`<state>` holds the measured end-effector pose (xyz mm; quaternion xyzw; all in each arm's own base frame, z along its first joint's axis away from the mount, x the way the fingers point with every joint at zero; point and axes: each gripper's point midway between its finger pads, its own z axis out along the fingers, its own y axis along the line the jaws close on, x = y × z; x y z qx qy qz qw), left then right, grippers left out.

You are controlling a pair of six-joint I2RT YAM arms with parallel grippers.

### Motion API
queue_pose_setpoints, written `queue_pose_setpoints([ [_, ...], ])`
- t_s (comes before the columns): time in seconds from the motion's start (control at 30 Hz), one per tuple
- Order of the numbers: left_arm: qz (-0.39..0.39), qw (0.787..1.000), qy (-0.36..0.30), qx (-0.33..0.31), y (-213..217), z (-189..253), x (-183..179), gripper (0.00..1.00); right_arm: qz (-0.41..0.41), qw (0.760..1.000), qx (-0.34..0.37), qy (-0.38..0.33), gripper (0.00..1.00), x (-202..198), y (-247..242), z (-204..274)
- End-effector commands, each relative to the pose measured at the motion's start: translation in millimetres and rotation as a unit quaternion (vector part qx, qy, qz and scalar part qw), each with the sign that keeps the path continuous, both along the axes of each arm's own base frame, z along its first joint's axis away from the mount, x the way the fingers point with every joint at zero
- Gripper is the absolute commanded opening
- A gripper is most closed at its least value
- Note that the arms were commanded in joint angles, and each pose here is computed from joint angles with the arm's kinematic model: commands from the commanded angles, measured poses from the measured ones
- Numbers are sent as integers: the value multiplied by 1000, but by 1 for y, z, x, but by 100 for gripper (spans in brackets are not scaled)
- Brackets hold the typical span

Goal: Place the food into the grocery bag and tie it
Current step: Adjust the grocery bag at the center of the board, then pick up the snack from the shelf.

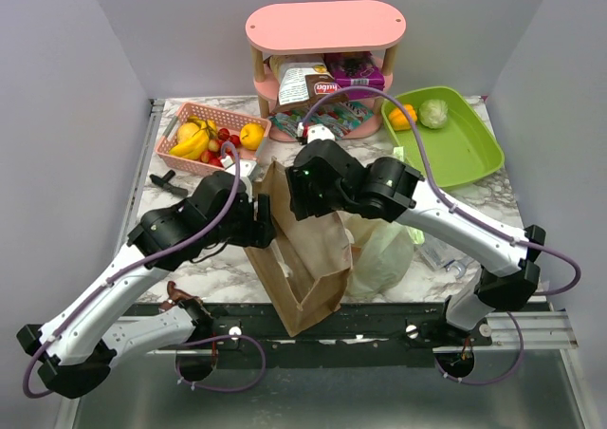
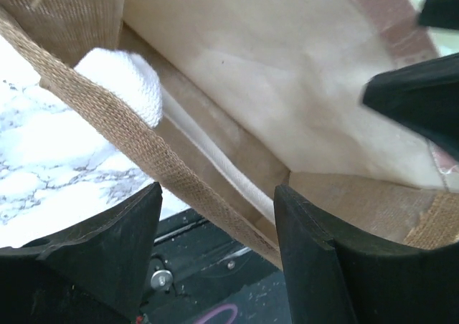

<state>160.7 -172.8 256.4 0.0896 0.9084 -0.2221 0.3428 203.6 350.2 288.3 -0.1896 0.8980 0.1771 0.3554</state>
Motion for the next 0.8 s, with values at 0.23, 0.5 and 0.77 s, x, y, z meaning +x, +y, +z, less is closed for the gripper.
queue_pose_setpoints([
  [0.23,-7,998,50,27,11,-12,-21,1,-106,989,12,-106,70,32,-40,50],
  [0.5,29,999,34,6,29,-14,-29,0,-196,968,106,-116,91,89,-51,66],
  [0.77,26,998,10,-62,22,-15,-34,0,-241,941,227,-75,100,150,-57,69],
])
